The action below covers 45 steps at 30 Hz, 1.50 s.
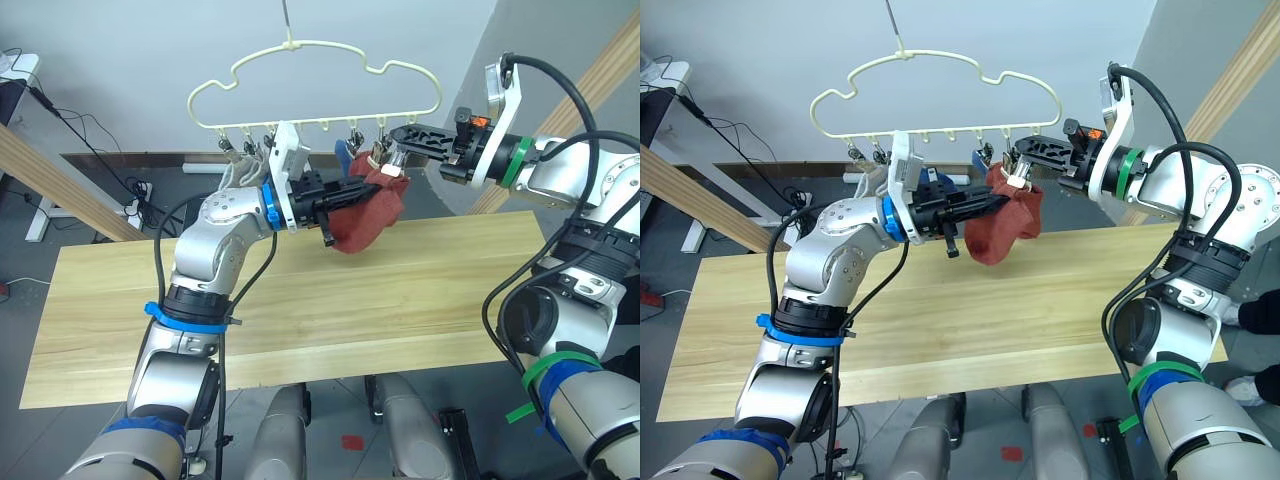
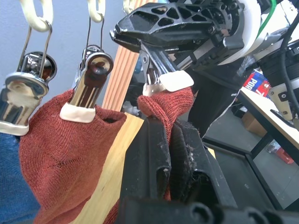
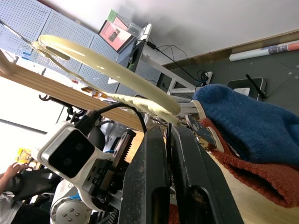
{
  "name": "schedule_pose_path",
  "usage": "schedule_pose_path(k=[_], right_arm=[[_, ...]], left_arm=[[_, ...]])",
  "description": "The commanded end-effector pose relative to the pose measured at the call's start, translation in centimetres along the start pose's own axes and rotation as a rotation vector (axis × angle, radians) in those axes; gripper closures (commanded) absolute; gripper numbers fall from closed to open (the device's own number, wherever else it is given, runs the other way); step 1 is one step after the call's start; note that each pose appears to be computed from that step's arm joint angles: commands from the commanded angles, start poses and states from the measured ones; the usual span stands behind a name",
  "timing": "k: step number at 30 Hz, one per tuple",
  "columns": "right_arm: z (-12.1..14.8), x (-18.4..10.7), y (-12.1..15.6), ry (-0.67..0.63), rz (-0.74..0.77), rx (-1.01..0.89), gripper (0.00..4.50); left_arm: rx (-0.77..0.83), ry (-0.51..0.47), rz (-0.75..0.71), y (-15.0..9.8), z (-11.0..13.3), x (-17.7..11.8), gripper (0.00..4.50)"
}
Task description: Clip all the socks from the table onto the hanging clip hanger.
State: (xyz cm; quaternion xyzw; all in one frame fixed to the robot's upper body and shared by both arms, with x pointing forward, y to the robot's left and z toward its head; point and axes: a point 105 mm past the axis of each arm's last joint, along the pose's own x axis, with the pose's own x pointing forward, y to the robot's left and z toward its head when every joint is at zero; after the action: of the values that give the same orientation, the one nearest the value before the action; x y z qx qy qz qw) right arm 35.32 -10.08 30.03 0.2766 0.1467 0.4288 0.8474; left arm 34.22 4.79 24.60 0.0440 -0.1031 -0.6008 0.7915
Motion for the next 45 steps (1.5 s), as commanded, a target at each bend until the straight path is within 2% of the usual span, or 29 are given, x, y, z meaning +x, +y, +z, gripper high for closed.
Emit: schedule_pose_path(k=[1,8,12,15,23,33,37,42,45], right_arm=[[0.8,-0.6,-0.1,-0.031,-0.015,-0.009,4.5],[0.9,-0.6,-0.1,-0.033,-0.005,0.001,4.5],[0.5,-0.3,0.4,-0.015,0.023,0.008,4.5],[0.5,-0.2,0.5,-0.019,0.033,0.024,4.5],[0.4,0.0,0.6,-0.016,0.04,0.038,4.5],[0.7,0.0,0.7,-0.025,0.045,0.057,4.5],[0.4,0.0,0.7,-0.011,0.045,0.047,4.5],[0.2,0.2,0.8,-0.006,0.048,0.05,4.5],[0.2,0.2,0.8,-0.003,0.047,0.047,4.5]], left_arm=[[0.028,-0.051,-0.081,-1.6,2.1,-0.3,4.48],[0.049,-0.037,-0.071,-1.6,1.9,-0.5,4.48],[0.089,-0.032,0.013,0.3,1.9,-0.3,4.48],[0.118,-0.028,0.036,0.7,1.7,-0.3,4.48],[0.135,-0.028,0.022,0.5,1.5,-0.2,4.48],[0.209,0.028,0.002,0.0,0.3,-0.1,4.48],[0.193,-0.038,0.04,0.6,1.6,0.5,4.48],[0.226,-0.024,0.035,0.7,1.5,0.8,4.48],[0.185,-0.057,0.047,0.7,1.8,0.8,4.48]])
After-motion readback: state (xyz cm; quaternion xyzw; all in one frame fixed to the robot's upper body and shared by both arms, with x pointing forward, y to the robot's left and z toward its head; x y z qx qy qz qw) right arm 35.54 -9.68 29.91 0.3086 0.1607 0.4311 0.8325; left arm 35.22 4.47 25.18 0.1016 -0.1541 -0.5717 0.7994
